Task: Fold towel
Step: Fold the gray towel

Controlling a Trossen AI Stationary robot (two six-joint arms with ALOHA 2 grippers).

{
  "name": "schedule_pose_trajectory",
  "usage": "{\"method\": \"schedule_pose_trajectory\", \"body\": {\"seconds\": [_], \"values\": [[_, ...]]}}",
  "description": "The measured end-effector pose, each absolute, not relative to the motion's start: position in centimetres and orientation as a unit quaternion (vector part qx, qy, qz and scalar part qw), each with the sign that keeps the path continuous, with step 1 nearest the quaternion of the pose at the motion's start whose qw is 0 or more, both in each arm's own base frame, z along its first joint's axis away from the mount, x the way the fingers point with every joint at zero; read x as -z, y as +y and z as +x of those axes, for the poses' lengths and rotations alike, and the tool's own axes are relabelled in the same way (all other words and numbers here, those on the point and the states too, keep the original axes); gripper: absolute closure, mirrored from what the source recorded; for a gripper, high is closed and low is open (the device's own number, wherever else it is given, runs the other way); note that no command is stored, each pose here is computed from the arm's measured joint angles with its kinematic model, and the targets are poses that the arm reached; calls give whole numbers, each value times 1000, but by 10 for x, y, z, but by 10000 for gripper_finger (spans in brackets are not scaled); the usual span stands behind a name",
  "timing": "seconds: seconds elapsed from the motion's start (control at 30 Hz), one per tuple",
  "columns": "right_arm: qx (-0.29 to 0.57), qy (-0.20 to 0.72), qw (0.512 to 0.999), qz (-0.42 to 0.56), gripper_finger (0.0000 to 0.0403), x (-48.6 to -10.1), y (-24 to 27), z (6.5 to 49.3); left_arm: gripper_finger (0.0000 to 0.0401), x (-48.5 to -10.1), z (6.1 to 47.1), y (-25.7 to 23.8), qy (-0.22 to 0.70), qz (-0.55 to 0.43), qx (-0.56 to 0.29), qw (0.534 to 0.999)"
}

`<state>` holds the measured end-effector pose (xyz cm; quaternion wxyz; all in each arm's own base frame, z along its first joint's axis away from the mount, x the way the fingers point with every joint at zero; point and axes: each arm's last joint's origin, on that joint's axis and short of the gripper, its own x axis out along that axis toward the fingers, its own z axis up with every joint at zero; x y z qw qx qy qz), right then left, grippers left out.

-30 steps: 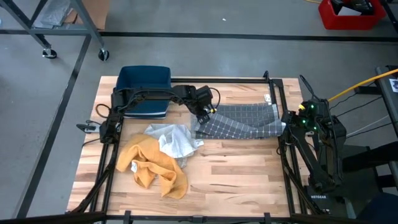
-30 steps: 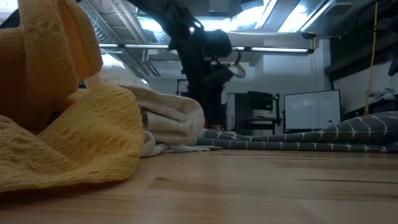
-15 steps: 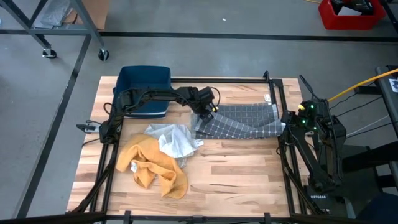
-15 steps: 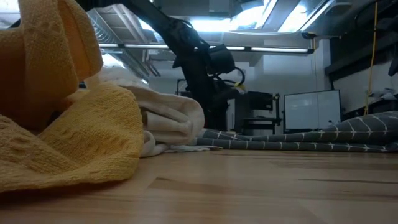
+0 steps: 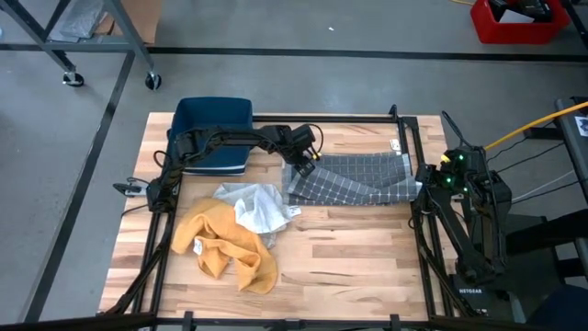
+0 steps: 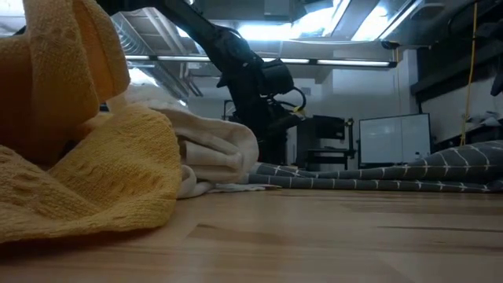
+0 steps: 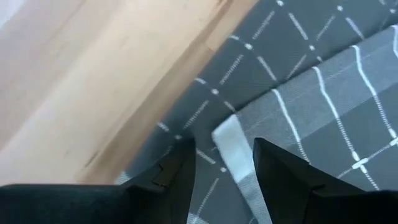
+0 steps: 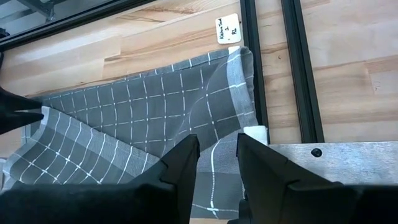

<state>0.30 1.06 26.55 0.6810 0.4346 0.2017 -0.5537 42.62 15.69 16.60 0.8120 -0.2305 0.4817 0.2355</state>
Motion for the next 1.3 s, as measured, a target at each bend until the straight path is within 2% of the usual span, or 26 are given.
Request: {"method": "schedule_pose_trajectory", "body": {"seconds": [0.2,0.33,0.73,1.1,1.3], "values": [[554,202,681,435,281,-265,11,3,251,-159,431,149,486,-232,-221,813],[553,202,681,435,281,-265,11,3,271,-160,433,146,481,-232,-216,817],[553,202,682,435,281,-265,11,3,395,-160,434,148,476,-229,-222,820],[552,202,682,435,281,-265,11,3,399,-168,419,147,511,-208,-286,783],[552,203,682,434,281,-265,11,3,399,-172,421,148,495,-200,-307,788]]}}
